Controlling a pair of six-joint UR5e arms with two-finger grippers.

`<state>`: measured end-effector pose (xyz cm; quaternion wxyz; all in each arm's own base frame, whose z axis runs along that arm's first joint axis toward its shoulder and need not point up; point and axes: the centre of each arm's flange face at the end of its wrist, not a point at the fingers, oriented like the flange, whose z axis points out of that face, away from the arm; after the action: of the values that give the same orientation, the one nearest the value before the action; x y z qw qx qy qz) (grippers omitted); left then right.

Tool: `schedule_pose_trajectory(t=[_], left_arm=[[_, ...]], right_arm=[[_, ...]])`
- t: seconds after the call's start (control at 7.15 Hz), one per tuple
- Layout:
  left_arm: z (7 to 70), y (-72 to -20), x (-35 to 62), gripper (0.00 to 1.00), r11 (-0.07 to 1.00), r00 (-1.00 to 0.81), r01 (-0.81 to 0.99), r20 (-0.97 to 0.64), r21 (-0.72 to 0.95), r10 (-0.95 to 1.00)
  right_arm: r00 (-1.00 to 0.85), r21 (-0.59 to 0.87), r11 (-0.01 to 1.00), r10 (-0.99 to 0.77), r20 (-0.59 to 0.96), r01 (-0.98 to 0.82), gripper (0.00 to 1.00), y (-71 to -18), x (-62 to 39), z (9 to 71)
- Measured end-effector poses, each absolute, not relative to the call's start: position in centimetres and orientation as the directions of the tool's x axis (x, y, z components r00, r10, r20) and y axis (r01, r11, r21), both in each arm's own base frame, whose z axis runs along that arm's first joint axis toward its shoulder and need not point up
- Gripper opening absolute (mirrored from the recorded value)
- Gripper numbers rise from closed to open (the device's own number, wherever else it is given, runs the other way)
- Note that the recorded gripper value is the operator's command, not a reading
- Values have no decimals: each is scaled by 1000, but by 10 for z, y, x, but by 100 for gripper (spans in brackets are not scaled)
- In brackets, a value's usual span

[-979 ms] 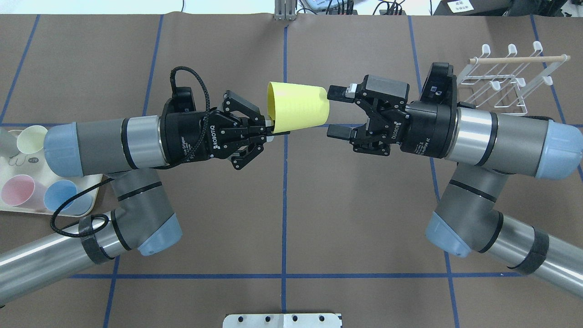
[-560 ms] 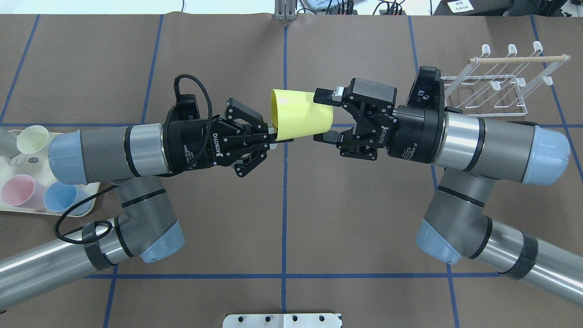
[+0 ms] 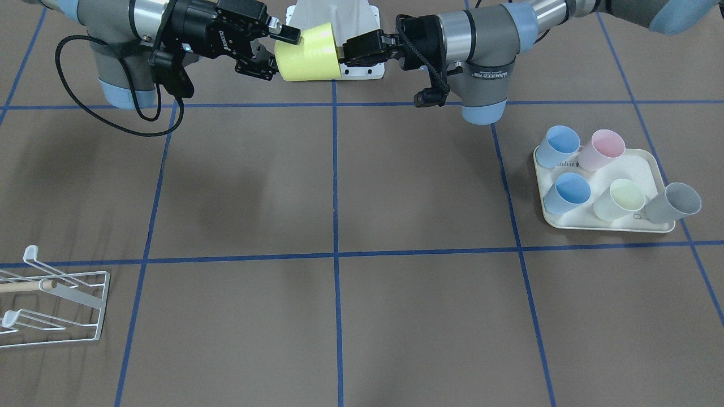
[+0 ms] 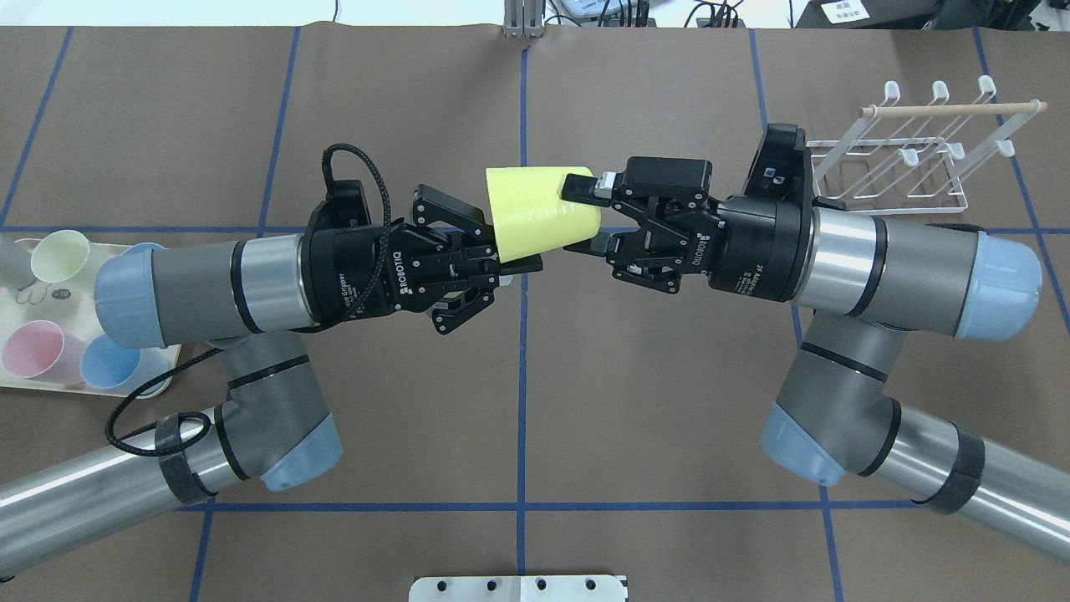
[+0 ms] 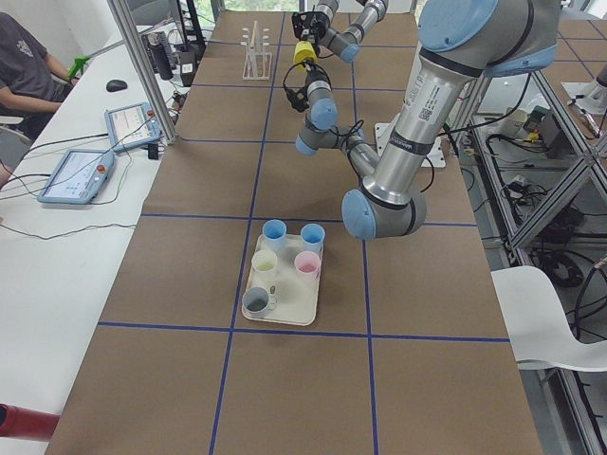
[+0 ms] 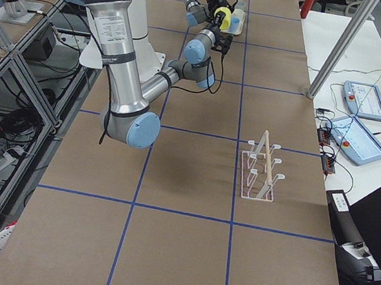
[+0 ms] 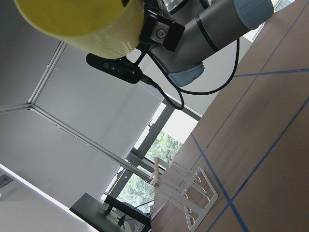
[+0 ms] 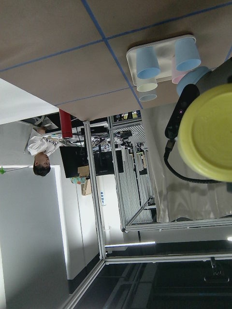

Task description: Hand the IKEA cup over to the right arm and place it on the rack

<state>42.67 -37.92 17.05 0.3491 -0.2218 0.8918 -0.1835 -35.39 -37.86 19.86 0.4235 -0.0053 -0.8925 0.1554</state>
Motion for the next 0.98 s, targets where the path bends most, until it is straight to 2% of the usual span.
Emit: schedule_pose_trajectory(t=[0.14,0.56,0.98], left_arm=[[169,-376,427,100,832,-663,-271,-533,-484,-526],[170,-372,411,100,839,-677,-266,-527,-475,-513],[214,-398,377,100,844,-680,-160,-563,-511,-470]], right_arm=[[-642,-280,952,139,754,-123,14,-378,-353,198],[-671,-263,957,114,733,-124,14,-377,-342,205],[-670,-272,945,84,738,-181,16,-386,-305,249]])
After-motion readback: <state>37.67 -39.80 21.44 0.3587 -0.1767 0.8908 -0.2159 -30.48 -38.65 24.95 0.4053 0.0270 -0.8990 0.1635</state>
